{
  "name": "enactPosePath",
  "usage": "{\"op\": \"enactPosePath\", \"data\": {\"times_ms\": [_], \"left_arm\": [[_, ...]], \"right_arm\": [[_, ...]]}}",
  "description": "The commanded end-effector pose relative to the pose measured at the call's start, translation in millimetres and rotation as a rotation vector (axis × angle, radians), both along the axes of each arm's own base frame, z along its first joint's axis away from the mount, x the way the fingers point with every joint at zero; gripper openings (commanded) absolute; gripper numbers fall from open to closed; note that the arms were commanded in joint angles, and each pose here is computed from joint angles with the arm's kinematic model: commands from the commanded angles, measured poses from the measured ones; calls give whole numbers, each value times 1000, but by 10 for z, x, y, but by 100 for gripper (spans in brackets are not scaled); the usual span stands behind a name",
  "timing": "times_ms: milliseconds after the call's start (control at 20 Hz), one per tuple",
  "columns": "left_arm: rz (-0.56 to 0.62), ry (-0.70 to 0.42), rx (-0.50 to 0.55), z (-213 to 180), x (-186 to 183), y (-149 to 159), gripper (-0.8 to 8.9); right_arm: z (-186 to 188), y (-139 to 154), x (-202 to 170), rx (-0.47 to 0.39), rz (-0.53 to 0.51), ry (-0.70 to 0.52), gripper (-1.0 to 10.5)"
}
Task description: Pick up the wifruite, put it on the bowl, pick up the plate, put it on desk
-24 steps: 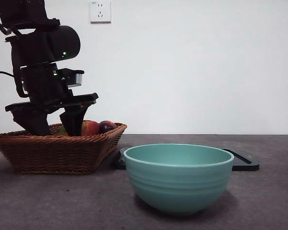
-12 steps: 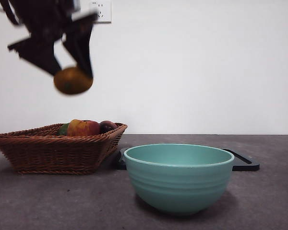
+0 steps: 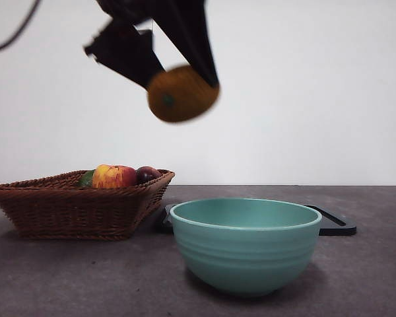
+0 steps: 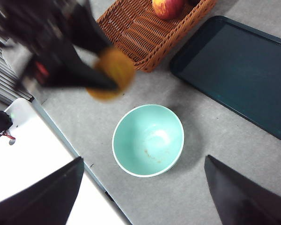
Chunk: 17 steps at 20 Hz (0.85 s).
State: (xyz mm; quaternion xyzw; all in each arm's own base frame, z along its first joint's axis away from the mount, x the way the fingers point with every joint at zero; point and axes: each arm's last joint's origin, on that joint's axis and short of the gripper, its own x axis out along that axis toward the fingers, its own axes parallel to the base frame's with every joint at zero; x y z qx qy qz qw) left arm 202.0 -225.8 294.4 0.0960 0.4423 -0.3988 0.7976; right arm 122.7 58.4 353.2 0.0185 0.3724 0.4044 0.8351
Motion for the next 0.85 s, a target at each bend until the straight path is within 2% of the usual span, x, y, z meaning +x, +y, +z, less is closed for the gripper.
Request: {"op": "enactPosePath", "data": {"times_ms": [50,350,550,850], "left_arm": [[-52,8,13,-119,4,-221,214],[-134,45,107,-617,18,-607,214],[-142,48,186,-890,52,-720,214],[-146,60,201,-1020,75,-772,233]], "right_arm": [[51,11,10,7,3,-15,414],[51,11,10,7,4,-15,414],[51,11,10,7,4,-15,414],[51,11,10,7,4,-15,414]]}}
